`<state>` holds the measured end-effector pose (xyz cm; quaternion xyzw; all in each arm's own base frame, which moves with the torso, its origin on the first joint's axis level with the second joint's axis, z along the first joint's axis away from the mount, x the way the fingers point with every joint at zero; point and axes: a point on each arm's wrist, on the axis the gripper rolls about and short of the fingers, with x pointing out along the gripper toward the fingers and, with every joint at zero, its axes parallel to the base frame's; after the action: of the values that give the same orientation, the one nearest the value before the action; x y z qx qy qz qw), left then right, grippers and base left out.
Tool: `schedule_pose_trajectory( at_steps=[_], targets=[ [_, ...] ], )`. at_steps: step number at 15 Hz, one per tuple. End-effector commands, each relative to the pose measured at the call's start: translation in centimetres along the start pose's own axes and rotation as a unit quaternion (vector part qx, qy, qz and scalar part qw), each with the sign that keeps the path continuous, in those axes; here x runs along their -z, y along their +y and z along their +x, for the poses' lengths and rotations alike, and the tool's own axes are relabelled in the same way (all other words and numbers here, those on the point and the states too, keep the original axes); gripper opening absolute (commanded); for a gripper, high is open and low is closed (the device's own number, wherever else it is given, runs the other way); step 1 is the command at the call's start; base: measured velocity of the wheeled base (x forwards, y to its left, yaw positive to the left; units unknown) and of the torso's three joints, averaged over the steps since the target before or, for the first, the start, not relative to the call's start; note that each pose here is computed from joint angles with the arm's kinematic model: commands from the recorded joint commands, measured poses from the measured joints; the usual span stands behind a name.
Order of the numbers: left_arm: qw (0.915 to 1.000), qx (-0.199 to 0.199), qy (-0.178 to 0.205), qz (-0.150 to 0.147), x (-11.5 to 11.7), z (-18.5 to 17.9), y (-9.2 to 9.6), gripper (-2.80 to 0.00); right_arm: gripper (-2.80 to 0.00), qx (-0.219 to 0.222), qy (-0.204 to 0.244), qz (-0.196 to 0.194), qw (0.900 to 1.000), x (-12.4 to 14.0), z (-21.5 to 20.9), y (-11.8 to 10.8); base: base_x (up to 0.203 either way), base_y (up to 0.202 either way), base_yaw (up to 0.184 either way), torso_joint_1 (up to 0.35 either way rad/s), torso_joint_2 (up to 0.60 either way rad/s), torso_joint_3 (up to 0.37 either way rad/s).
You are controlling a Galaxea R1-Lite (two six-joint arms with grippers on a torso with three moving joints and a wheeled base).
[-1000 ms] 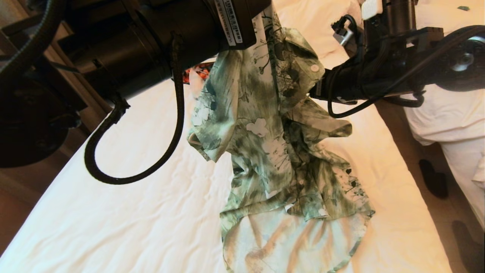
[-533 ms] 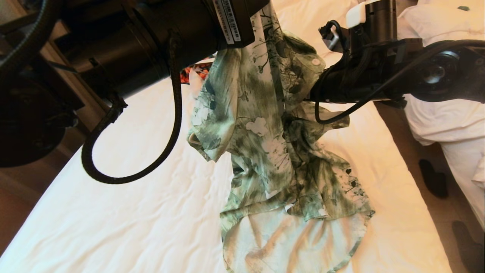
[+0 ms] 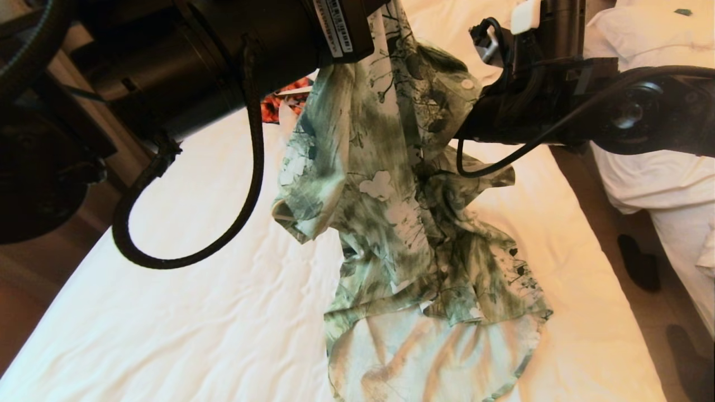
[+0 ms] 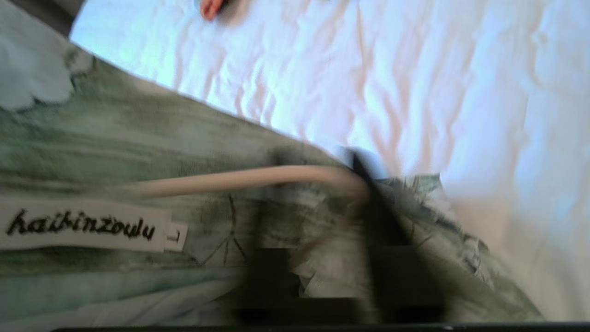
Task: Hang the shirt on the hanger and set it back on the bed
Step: Take the clothes hanger out of the clothes
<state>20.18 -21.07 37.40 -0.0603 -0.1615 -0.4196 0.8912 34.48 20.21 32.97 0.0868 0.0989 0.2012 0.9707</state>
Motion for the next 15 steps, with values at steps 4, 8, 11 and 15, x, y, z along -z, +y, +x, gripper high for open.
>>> schedule_pose_trajectory(
  at_steps=[4, 8, 11, 15],
  targets=[
    [1.0, 0.001, -0.001, -0.001, -0.1, -0.2, 0.0, -2.8, -2.8, -0.004, -0.026, 0.005, 1.0, -0.8, -0.4, 0.1, 0.0, 0.0, 0.0, 0.0, 0.0, 0.0],
    [1.0, -0.001, 0.001, -0.001, 0.0, -0.4, 0.0, -2.8, -2.8, -0.001, -0.049, 0.008, 0.999, -2.2, -2.1, 0.0, 0.0, 0.0, 0.0, 0.0, 0.0, 0.0],
    [1.0, -0.004, 0.001, 0.0, 0.0, -0.5, 0.1, -2.8, -2.8, -0.003, -0.067, 0.01, 0.998, -3.5, -3.9, 0.0, 0.0, 0.0, 0.0, 0.0, 0.0, 0.0],
    [0.9999, -0.008, -0.006, 0.002, -0.6, -1.0, 0.3, -2.8, -2.8, 0.011, -0.081, 0.011, 0.997, -4.4, -4.8, -0.7, 0.0, 0.0, 0.0, 0.0, 0.0, 0.0]
  ],
)
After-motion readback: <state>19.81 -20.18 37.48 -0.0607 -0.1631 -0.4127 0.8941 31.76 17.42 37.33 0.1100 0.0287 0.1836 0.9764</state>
